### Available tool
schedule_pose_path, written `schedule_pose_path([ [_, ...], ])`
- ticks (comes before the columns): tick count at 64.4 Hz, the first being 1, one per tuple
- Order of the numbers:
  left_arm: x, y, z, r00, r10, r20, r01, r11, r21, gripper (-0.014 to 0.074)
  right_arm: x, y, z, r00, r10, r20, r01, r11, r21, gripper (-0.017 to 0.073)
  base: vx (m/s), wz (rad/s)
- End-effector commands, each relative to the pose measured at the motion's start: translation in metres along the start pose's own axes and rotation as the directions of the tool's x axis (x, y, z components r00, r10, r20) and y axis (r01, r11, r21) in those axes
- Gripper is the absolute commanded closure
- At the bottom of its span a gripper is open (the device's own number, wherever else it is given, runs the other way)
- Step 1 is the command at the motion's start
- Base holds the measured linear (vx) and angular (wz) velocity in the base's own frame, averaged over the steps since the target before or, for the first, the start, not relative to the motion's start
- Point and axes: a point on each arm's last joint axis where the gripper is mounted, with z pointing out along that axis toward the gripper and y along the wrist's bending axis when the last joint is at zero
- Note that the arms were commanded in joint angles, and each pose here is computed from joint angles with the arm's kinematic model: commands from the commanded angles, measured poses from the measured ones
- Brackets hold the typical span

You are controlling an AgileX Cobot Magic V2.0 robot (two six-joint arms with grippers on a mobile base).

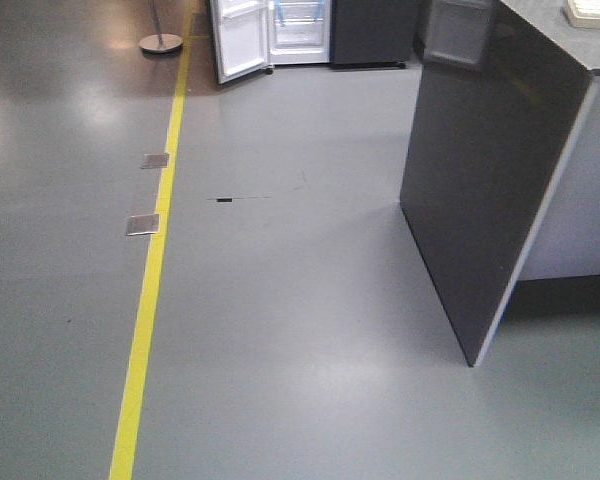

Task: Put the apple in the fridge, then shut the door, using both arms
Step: 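Drive toward the open white refrigerator holding the apple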

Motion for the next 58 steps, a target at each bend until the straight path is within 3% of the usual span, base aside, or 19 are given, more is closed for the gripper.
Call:
schedule_pose_path([
  [1,-0.0139,0.0000,-0.0024,0.994,-0.018,0.109,0.017,1.000,0.003,0.0600,-0.0141,-0.0006,-0.0073,0.994,-0.005,0.112,0.003,1.000,0.014,0.0461,0.10,0.24],
  [58,-0.0139,0.0000,-0.0024,0.994,-0.018,0.109,0.017,1.000,0.003,0.0600,-0.0141,-0.0006,-0.0073,0.994,-0.005,0.112,0.003,1.000,0.014,0.0461,0.14,0.15],
])
